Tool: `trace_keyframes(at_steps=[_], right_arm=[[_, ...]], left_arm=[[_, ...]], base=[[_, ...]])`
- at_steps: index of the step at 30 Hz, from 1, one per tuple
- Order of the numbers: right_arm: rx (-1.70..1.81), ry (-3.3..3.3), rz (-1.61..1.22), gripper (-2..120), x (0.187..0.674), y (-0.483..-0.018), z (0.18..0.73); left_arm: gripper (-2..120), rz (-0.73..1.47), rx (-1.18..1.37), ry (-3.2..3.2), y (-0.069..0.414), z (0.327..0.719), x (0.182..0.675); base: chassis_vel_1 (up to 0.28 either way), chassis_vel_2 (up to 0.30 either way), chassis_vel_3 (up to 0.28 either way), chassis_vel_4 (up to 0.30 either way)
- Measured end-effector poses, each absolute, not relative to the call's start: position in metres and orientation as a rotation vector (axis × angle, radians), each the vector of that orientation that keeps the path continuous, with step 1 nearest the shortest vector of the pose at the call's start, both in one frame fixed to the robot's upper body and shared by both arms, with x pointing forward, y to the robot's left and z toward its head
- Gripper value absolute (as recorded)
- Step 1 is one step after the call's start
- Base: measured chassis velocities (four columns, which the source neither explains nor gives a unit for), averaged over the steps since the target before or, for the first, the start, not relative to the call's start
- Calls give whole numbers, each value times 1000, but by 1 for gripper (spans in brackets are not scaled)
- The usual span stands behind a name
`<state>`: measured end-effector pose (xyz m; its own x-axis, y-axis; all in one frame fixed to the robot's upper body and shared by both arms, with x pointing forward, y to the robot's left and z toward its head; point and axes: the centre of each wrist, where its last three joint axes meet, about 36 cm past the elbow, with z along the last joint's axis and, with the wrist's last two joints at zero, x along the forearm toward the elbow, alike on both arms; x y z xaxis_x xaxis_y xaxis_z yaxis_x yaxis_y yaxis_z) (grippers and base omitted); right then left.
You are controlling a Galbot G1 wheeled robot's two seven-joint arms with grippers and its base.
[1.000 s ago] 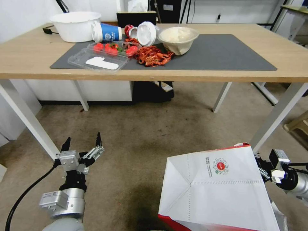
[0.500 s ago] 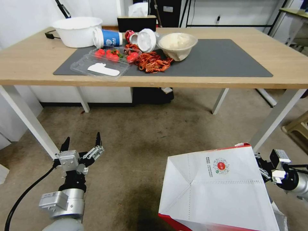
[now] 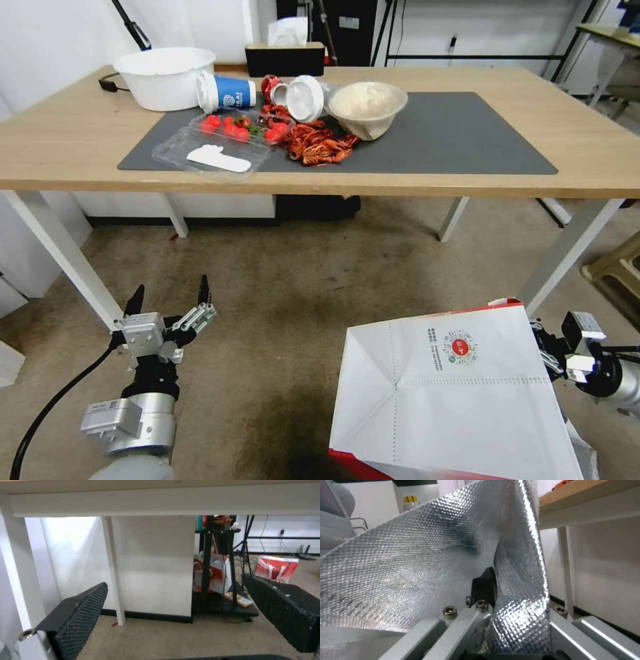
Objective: Pick up the food delivery bag from the floor and place it on the table.
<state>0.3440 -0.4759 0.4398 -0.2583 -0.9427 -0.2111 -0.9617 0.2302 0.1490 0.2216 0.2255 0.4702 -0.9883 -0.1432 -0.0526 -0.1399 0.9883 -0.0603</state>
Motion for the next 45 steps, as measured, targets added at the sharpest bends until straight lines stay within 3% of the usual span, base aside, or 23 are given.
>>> trace_keyframes(at_steps=[45], right_arm=[[-1852, 2371, 396, 0, 341, -459, 440]], left_arm=[[100, -75, -218, 3085, 225, 467, 222]], base=[[0, 0, 0, 0]])
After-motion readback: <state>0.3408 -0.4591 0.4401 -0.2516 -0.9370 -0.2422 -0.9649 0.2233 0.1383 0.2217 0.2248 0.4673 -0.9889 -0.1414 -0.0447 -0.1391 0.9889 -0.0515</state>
